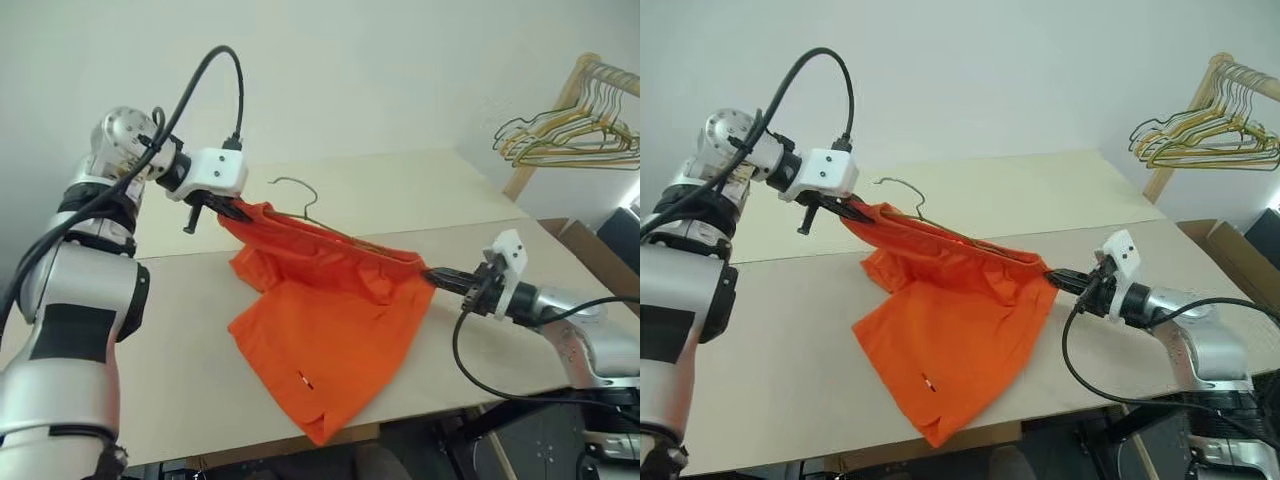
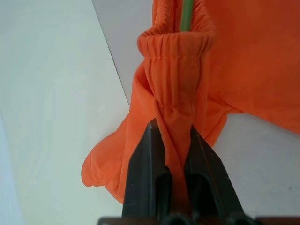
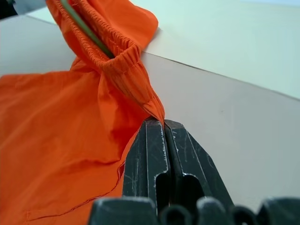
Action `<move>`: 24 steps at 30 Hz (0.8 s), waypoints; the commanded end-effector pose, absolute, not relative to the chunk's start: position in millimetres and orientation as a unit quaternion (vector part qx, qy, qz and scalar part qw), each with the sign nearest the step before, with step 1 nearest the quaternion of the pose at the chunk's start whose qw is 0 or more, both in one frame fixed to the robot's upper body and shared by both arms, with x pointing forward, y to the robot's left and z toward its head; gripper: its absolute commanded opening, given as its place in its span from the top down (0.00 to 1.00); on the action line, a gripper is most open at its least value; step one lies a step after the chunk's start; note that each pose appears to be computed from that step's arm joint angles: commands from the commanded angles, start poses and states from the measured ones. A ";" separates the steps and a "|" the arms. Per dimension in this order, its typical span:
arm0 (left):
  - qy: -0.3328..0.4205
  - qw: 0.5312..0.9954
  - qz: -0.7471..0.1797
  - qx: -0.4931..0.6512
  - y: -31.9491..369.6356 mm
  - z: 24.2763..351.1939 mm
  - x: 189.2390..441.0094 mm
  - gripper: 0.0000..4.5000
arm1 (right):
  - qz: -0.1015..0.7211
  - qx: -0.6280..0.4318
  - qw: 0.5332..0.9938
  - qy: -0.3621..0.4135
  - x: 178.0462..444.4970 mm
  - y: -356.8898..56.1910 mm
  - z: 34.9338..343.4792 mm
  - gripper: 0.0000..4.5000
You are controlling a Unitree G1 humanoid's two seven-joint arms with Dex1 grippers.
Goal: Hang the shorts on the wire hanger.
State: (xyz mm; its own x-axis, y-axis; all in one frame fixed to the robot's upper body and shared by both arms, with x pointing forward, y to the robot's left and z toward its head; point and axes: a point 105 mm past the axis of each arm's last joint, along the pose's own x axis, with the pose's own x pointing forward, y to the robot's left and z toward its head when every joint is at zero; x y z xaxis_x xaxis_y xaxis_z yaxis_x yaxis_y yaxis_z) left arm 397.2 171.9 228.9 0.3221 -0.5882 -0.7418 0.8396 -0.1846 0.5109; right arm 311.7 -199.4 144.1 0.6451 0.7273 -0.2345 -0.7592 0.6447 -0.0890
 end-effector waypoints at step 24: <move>0.048 0.683 -0.557 0.470 147.6 216.9 406.8 1.00 | 0.432 -0.460 0.775 -0.028 326.0 -122.4 249.2 0.99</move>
